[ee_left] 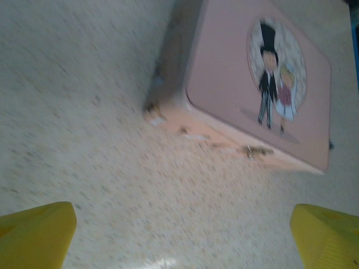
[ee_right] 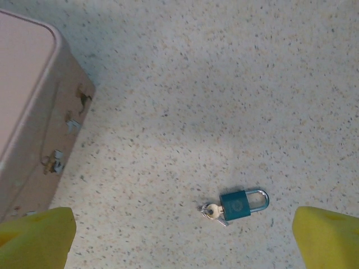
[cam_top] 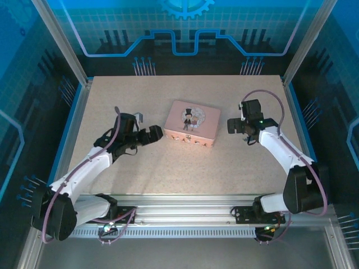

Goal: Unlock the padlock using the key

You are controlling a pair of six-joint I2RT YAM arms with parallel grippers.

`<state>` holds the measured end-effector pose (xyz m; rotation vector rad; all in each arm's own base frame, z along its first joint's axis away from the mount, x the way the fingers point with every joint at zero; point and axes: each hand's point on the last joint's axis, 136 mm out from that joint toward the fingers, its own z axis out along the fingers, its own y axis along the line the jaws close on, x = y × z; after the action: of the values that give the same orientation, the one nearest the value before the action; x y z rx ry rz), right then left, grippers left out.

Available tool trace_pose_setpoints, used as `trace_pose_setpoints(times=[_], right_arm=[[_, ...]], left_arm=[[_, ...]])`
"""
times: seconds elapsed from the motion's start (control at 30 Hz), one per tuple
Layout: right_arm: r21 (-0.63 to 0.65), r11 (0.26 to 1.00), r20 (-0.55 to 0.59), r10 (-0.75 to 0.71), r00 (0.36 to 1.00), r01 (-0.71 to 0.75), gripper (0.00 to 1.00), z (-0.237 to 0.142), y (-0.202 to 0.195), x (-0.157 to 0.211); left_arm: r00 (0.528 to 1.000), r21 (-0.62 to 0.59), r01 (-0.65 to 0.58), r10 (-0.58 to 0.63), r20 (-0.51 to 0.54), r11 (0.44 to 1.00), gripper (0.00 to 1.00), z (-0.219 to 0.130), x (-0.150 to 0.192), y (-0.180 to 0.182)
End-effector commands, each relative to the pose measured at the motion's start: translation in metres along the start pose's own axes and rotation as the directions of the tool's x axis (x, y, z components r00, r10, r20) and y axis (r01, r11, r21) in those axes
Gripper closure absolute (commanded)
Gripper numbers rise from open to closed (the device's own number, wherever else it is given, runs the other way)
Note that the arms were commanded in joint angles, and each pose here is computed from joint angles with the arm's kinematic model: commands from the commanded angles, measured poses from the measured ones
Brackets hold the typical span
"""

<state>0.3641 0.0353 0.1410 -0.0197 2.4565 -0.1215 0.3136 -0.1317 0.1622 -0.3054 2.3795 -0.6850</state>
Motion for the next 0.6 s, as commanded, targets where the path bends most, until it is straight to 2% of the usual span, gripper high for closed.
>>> trace_pose_setpoints(times=[0.0, 0.1, 0.23, 0.37, 0.47, 0.57], right_arm=[[-0.026, 0.999, 0.141, 0.044, 0.989, -0.041, 0.0, -0.007, 0.005, -0.019], [-0.038, 0.999, 0.281, 0.045, 0.959, -0.035, 0.0, -0.012, 0.004, -0.023], [-0.008, 1.0, 0.461, -0.002, 0.887, 0.006, 0.0, -0.019, -0.001, -0.024], [0.09, 0.996, 0.446, -0.042, 0.894, 0.002, 0.0, -0.005, -0.016, -0.015], [0.113, 0.994, 0.466, -0.044, 0.884, -0.01, 0.0, 0.003, -0.024, -0.011], [0.113, 0.994, 0.478, -0.043, 0.878, -0.013, 0.0, 0.014, -0.027, -0.007]], left_arm=[[0.981, -0.142, -0.11, 0.13, 0.144, 0.984, 0.01, -0.023, -0.039, 0.022], [0.942, -0.255, -0.183, 0.243, 0.231, 0.95, 0.01, -0.036, -0.063, 0.043], [0.9, -0.365, -0.183, 0.305, 0.312, 0.913, 0.01, -0.039, -0.083, 0.081], [0.849, -0.42, -0.185, 0.36, 0.387, 0.888, 0.01, -0.022, -0.084, 0.119], [0.864, -0.452, -0.159, 0.345, 0.367, 0.878, 0.01, -0.003, -0.078, 0.147], [0.851, -0.469, -0.171, 0.37, 0.374, 0.867, 0.01, 0.014, -0.076, 0.16]])
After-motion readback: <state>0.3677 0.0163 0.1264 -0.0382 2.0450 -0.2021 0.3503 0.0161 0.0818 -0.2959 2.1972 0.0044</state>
